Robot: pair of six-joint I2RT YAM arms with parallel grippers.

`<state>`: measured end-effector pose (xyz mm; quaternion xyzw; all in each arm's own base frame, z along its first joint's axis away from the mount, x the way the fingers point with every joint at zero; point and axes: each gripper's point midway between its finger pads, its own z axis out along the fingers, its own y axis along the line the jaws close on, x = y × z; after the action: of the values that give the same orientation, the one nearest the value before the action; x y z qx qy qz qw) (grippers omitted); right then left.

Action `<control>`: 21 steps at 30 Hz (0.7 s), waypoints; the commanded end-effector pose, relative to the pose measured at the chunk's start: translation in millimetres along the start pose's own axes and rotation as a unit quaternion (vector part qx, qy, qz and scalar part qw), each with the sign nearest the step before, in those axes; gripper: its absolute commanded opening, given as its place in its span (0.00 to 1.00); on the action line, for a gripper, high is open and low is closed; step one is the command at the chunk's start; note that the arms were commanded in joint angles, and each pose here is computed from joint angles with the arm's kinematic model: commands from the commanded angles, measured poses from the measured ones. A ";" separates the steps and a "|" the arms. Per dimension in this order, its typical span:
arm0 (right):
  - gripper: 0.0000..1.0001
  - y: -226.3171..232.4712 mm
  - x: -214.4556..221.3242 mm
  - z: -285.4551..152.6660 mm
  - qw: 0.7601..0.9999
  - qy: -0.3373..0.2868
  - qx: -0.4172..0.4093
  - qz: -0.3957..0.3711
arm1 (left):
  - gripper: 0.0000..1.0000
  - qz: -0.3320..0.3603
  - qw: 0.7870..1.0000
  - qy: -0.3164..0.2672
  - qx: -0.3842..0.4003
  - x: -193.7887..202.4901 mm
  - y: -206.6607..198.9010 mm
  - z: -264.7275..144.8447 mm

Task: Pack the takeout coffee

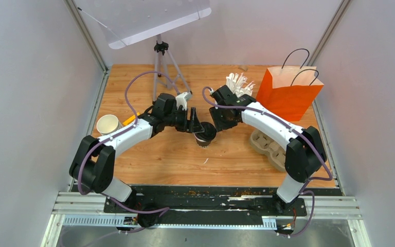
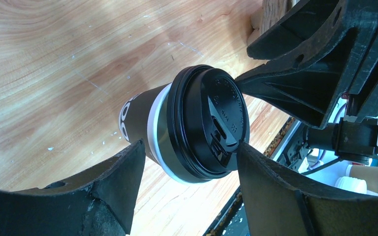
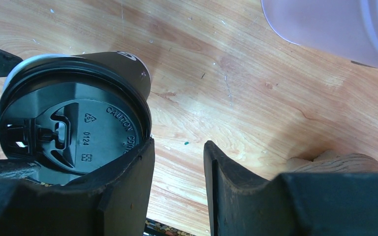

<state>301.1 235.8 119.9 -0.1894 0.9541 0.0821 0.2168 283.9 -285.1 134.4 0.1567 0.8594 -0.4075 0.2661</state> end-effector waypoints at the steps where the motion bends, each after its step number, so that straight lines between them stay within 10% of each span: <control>1: 0.42 7.9 -25.8 -15.6 0.999 -0.046 -0.019 0.012 | 0.75 0.026 1.000 -0.011 0.005 -9.9 -6.8 -2.5; 21: 0.42 23.0 -28.0 -23.5 0.996 -0.057 -0.061 0.011 | 0.63 0.020 1.000 -0.011 0.005 -8.3 -6.4 -3.0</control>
<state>298.4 248.2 127.4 -0.1957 0.9485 0.1186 0.2191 282.1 -282.9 131.0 0.1548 0.8643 -0.4015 0.2604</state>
